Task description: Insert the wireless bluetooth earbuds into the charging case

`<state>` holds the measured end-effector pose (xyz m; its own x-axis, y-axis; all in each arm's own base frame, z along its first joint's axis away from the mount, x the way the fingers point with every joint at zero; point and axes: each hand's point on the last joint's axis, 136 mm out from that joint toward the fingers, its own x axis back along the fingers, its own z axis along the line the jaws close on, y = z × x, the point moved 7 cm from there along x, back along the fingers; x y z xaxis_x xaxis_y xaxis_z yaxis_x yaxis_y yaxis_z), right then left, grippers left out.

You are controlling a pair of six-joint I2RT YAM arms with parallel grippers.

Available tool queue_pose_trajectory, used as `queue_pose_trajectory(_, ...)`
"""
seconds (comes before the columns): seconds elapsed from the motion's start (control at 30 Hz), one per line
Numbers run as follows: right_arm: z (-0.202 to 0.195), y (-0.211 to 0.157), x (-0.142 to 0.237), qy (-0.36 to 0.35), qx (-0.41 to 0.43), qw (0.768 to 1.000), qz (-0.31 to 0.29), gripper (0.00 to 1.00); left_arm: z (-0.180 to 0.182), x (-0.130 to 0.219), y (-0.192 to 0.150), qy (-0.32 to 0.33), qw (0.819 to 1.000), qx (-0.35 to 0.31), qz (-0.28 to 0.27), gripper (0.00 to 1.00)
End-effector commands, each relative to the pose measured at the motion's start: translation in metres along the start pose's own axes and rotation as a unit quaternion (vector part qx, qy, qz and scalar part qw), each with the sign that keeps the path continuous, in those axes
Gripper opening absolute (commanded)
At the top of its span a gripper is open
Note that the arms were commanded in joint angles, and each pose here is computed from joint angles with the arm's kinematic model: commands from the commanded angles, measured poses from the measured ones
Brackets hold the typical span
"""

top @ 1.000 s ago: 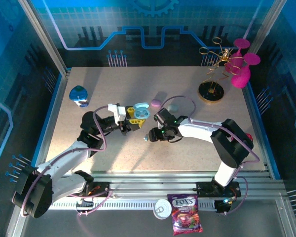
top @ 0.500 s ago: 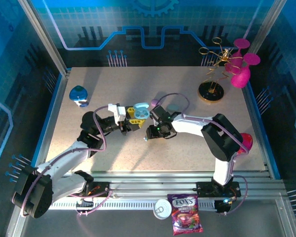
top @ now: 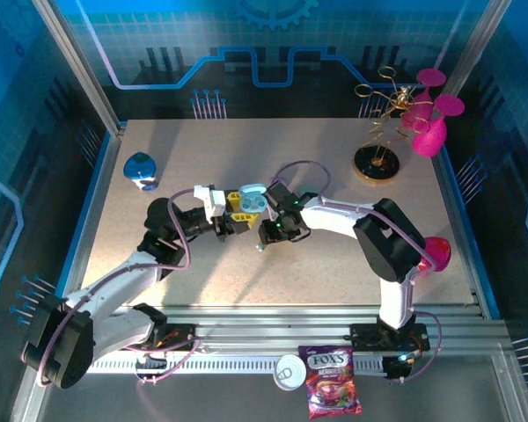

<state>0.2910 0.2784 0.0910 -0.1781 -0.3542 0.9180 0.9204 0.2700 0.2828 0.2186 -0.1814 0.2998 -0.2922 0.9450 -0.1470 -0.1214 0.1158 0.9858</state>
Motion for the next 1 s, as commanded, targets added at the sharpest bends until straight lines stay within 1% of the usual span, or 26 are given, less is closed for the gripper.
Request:
queue_pose_trajectory(0.0,0.002,0.009,0.006,-0.013,0.022,1.000,-0.017,0.41,-0.001,0.000,0.011,0.005,1.000,-0.024,-0.013,0.29)
queue_pose_trajectory(0.2,0.000,0.008,0.007,-0.031,0.031,0.999,-0.013,0.39,-0.001,0.000,0.012,0.006,1.000,-0.025,-0.015,0.29)
queue_pose_trajectory(0.43,0.005,0.008,0.011,-0.094,0.076,0.993,-0.005,0.36,-0.003,0.003,0.017,0.015,0.999,-0.032,-0.023,0.29)
queue_pose_trajectory(0.5,0.007,0.008,0.012,-0.111,0.087,0.990,0.000,0.32,-0.004,0.005,0.020,0.019,0.999,-0.034,-0.027,0.29)
queue_pose_trajectory(0.73,0.020,0.006,0.010,-0.151,0.119,0.981,0.016,0.30,-0.009,0.010,0.030,0.026,0.998,-0.047,-0.037,0.29)
queue_pose_trajectory(0.97,0.018,-0.001,0.000,-0.176,0.113,0.977,0.038,0.27,-0.010,0.011,0.029,0.027,0.998,-0.048,-0.036,0.29)
